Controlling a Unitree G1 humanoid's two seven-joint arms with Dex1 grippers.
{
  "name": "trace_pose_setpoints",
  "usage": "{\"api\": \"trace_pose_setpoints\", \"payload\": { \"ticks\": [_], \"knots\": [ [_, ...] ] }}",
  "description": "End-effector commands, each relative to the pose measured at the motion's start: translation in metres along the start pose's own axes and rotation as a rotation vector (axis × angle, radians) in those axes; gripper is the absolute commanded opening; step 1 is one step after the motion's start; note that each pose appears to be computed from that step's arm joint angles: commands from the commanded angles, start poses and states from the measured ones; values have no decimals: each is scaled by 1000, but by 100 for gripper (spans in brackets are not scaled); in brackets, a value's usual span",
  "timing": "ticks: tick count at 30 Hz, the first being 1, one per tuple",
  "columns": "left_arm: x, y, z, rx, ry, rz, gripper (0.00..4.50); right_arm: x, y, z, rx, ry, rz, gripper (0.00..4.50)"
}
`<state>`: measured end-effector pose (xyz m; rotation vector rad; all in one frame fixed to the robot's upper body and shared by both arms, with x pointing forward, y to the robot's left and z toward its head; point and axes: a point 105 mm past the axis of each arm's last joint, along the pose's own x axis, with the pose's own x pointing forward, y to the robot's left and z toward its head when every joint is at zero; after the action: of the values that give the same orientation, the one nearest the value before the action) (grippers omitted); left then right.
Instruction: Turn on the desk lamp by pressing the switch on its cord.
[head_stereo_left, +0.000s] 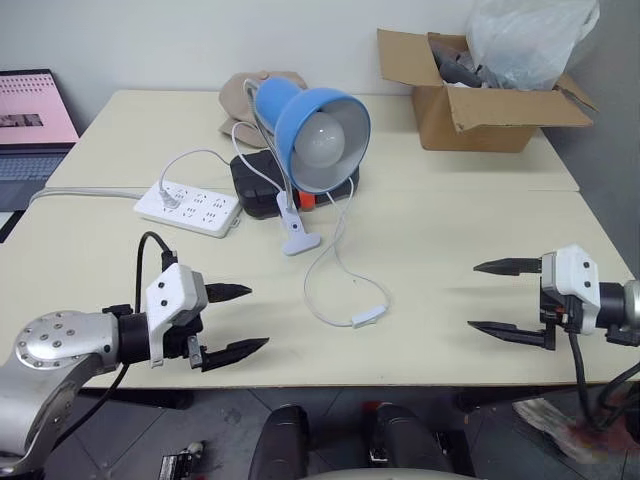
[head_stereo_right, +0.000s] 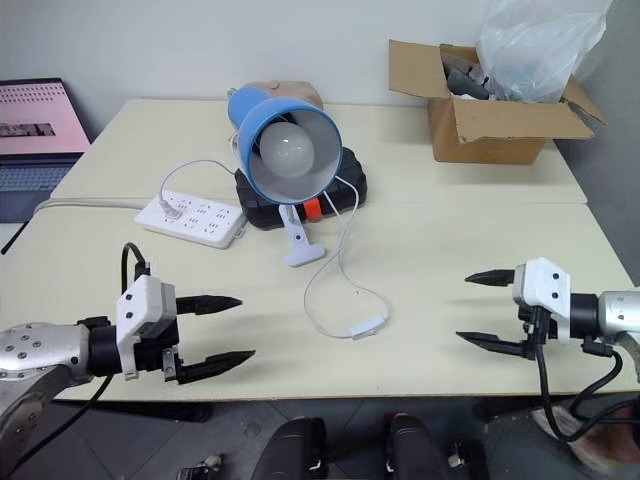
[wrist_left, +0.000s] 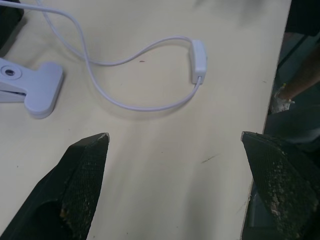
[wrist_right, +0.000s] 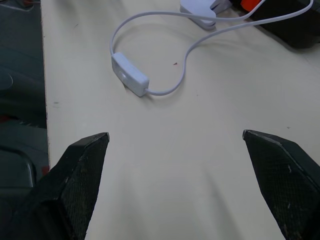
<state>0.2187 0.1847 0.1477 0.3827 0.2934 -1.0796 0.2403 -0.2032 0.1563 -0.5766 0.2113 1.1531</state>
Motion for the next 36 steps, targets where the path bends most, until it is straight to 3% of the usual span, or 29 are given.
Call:
{"api": "trace_pose_setpoints", "payload": {
  "ticks": [1, 12, 19, 24, 29, 36],
  "knots": [
    [1, -3, 7, 34, -20, 0, 439, 0, 0, 2, -45, -11, -3, 450],
    [7, 0, -3, 140, 81, 22, 439, 2, 5, -6, -55, -3, -1, 450],
    [18, 11, 19, 131, -65, -36, 439, 1, 0, -3, -24, 5, -56, 450],
    [36, 20, 12, 266, 1, -30, 439, 1, -4, 0, -18, 3, -102, 450],
    [62, -2, 18, 289, -58, -214, 439, -4, 2, 4, -4, 32, -131, 450],
    [90, -8, 17, 237, -112, -212, 439, -12, 11, 13, 24, 52, -162, 450]
  ]
}}
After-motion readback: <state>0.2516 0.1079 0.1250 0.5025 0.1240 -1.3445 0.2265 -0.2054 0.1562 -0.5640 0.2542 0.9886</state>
